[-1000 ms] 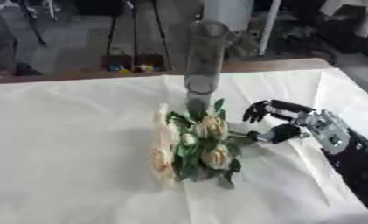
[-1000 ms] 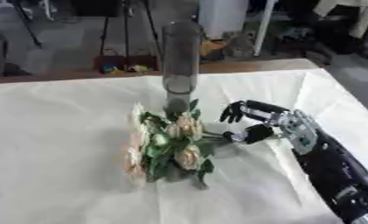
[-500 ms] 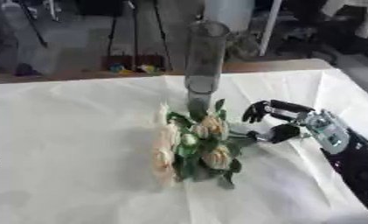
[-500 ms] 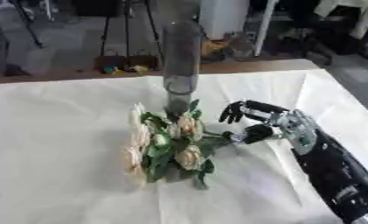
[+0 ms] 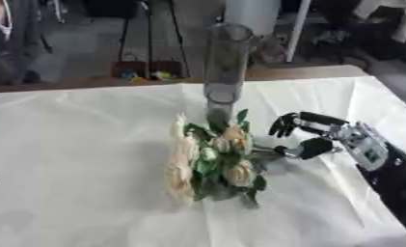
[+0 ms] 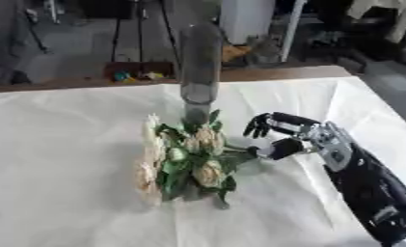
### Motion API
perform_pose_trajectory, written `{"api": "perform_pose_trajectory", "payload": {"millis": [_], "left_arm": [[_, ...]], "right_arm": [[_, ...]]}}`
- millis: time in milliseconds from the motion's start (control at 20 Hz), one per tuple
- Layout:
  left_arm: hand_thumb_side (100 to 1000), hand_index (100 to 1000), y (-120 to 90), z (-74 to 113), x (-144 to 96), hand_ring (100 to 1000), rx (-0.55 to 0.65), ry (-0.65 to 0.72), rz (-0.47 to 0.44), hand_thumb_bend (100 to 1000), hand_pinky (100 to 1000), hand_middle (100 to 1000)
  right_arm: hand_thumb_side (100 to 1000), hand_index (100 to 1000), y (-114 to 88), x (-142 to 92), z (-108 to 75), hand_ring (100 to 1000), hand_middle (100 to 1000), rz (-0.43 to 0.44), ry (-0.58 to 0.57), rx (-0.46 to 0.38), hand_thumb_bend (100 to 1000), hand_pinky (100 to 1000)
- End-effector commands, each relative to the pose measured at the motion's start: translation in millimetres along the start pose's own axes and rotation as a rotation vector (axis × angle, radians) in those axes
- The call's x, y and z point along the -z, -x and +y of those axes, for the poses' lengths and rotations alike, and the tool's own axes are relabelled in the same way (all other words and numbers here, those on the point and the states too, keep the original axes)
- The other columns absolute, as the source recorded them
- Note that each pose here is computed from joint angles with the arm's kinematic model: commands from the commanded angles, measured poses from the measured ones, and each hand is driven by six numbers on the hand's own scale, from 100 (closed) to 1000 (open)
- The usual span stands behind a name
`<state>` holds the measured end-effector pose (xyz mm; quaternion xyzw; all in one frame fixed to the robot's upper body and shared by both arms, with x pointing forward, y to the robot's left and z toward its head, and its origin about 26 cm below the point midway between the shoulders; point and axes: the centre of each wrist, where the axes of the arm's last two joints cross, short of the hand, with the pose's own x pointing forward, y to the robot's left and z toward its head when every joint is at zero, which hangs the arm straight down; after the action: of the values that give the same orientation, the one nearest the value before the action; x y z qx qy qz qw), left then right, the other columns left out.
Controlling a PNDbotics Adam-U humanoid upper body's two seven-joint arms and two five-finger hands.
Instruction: Arrange flowers into the vase.
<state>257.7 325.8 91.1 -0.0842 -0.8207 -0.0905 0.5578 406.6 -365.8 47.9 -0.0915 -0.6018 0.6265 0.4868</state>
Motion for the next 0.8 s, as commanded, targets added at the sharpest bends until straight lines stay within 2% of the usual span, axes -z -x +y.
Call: {"api": "perform_pose_trajectory", "payload": {"millis": [50,800], "left_arm": [[985,592,-4,3.1,1,423,0.019,0.007,-0.010,647,554,314],[987,592,-4,3.6,1,424,0.021,0.006,-0.008,646,552,315]], "right_arm": [[436,797,0,-11,-20.5,729,775,-0.107,-0.123,-0.117,330,715],[442,796,4,-10,-6.3,725,771,-0.115,-0.194,-0.077,325,711]]}}
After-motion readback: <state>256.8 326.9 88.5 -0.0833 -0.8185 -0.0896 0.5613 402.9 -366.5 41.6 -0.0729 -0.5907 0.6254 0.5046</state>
